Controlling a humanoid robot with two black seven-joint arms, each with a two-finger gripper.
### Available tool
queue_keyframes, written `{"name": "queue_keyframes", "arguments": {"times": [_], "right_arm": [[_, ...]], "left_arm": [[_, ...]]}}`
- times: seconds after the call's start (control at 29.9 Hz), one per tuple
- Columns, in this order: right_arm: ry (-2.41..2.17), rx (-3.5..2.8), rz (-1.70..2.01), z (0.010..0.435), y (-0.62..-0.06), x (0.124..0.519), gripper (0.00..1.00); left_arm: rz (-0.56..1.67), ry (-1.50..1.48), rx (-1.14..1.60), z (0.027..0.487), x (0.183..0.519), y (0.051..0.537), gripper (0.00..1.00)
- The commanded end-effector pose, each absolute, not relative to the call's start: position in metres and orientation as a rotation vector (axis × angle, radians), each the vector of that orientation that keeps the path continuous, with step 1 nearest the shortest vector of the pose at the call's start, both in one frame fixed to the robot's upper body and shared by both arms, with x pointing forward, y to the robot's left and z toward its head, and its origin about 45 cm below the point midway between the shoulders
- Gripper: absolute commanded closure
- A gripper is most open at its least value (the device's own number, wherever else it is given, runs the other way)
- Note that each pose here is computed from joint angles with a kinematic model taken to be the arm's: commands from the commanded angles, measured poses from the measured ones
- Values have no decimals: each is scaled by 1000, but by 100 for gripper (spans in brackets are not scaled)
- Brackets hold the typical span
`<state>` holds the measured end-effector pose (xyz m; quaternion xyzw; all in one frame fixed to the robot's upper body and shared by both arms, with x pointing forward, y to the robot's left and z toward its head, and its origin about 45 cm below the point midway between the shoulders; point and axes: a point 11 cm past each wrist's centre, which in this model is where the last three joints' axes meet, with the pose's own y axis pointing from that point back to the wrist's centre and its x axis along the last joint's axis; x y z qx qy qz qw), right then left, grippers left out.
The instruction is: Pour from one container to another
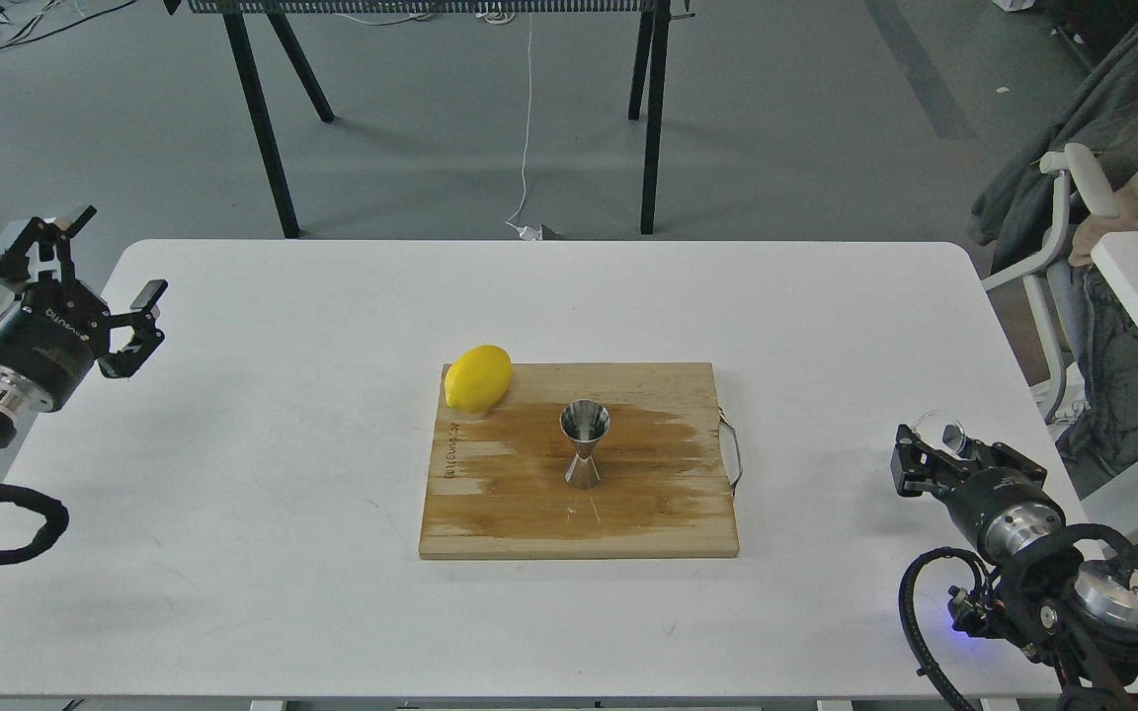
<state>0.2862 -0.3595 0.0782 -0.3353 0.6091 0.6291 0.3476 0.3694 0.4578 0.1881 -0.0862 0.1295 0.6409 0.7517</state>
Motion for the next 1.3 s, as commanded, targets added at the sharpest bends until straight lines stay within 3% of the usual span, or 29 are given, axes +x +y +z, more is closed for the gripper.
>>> {"name": "queue_keyframes", "arguments": {"times": [0.0,0.9,1.07,1.27], "right_arm": [[1586,-845,1647,71,-357,283,60],[1598,-846,1676,64,-351,279,38],[1600,-845,1676,63,-352,279,29],[1597,-856,1685,63,-348,278,10]], "left_arm": [[1400,282,-189,188,370,458,1],[1400,282,-189,188,370,458,1],[1400,282,-189,188,370,458,1],[1400,282,-189,188,370,458,1]]}}
